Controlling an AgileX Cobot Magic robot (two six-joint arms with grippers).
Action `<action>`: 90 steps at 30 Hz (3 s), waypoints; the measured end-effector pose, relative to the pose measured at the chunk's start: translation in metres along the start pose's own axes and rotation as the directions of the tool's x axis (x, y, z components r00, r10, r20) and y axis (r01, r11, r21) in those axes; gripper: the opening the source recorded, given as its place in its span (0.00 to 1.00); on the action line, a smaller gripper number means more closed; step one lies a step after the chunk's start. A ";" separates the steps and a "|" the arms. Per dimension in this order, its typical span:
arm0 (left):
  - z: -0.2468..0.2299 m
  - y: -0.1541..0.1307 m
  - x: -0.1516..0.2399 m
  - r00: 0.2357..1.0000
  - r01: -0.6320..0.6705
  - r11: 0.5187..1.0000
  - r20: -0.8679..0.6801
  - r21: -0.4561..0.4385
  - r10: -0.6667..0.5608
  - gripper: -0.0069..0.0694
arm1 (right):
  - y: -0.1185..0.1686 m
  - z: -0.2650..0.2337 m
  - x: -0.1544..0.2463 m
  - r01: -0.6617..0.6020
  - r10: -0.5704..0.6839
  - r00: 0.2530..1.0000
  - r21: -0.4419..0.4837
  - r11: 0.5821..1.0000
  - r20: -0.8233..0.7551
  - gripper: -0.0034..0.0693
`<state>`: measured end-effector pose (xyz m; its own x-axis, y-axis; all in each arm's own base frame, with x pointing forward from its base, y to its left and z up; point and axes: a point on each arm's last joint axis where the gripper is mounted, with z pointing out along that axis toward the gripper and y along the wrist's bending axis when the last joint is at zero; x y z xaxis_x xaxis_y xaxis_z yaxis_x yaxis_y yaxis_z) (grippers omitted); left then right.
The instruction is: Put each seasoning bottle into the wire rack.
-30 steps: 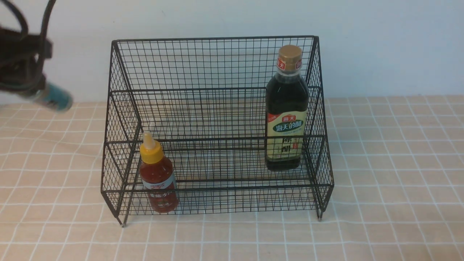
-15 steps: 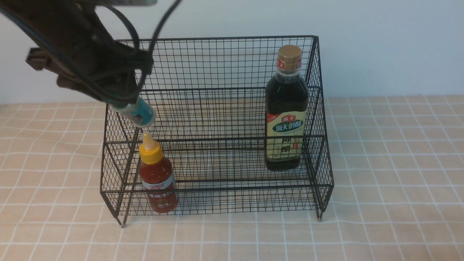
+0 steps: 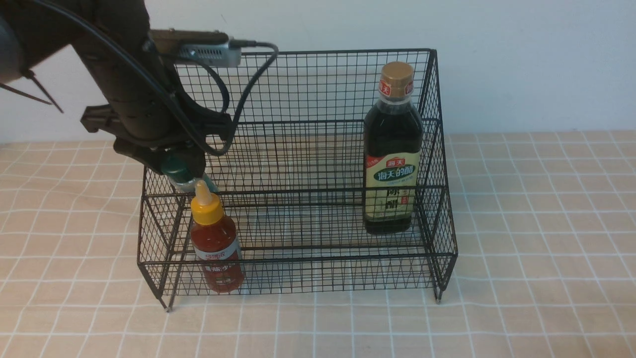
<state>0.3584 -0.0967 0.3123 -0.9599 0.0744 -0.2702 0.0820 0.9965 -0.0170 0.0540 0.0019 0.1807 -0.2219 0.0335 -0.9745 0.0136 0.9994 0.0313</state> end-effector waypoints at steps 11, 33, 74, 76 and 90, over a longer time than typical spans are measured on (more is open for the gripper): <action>0.023 -0.002 -0.005 0.999 -0.003 1.000 -0.040 -0.009 0.002 0.52 | 0.000 0.000 0.000 0.000 0.000 1.000 0.000 1.000 0.000 0.03; 0.039 -0.003 -0.009 0.998 -0.005 1.000 -0.055 -0.013 0.004 0.52 | 0.000 0.000 0.000 -0.003 0.003 1.000 0.000 1.000 0.000 0.03; 0.024 0.000 -0.028 1.000 -0.022 0.998 0.016 -0.062 0.023 0.76 | 0.000 0.000 0.000 -0.003 0.003 1.000 0.000 1.000 0.000 0.03; 0.003 -0.002 -0.036 0.997 -0.019 0.999 0.078 -0.046 0.023 0.76 | 0.000 0.000 0.000 -0.003 0.003 1.000 0.000 1.000 0.000 0.03; -0.158 0.010 0.019 0.895 -0.080 0.997 0.441 0.009 0.068 0.14 | 0.000 0.000 0.000 -0.003 0.003 1.000 0.000 1.000 0.000 0.03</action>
<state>0.2987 -0.0792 0.4586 -0.7353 0.1175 -0.6675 0.1612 0.9869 -0.0038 0.0540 0.0019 0.1807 -0.2218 0.0370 -0.9744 0.0144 0.9993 0.0346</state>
